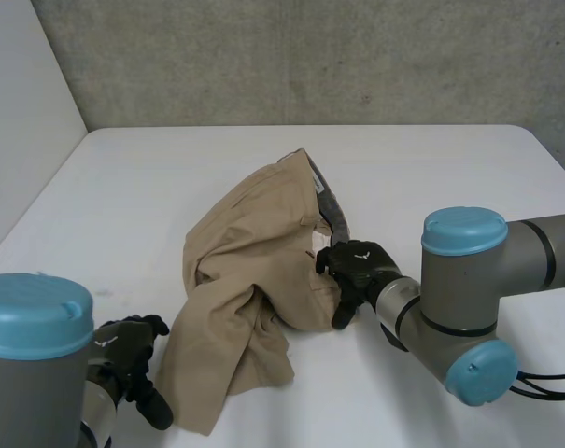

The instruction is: Fold the shorts.

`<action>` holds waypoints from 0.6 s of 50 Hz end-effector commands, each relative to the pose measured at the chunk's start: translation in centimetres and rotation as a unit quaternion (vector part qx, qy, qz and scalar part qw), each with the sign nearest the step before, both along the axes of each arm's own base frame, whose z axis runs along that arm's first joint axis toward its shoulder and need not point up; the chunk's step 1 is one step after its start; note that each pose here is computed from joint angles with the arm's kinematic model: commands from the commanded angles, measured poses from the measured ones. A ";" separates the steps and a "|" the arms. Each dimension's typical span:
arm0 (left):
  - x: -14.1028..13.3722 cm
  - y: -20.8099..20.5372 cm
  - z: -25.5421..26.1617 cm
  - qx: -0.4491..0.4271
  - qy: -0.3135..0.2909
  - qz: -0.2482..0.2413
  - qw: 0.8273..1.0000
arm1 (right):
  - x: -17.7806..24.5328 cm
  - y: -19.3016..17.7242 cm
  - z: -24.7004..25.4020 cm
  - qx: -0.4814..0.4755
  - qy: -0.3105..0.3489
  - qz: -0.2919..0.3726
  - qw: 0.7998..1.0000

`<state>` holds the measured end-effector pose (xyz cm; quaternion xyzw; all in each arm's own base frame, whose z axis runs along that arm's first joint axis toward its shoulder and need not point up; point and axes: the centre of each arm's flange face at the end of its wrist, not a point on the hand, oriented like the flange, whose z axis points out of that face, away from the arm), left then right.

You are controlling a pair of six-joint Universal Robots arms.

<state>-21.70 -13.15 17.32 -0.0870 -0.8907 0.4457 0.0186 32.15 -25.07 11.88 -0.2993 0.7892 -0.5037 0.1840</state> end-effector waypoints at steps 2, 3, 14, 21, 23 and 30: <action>-0.8 -0.8 -2.0 0.001 -0.007 -0.002 1.000 | 0.3 -1.1 0.2 -0.036 -0.006 -0.023 0.999; -0.9 -0.9 -2.2 0.000 -0.008 -0.002 1.000 | 0.3 -1.4 0.4 -0.044 -0.006 -0.029 0.999; -2.4 -4.1 2.3 -0.103 0.035 0.020 0.994 | -0.2 -2.0 9.5 -0.167 -0.031 -0.029 0.985; -1.9 -5.8 10.8 -0.238 0.038 0.006 0.971 | -1.9 -1.7 14.8 -0.253 0.015 -0.027 0.967; -1.8 -5.9 12.6 -0.267 0.033 -0.005 0.963 | -2.2 -1.8 15.9 -0.273 0.025 -0.029 0.961; -2.2 -5.7 17.3 -0.344 0.009 -0.070 0.936 | -4.7 -1.2 22.3 -0.349 0.045 -0.056 0.934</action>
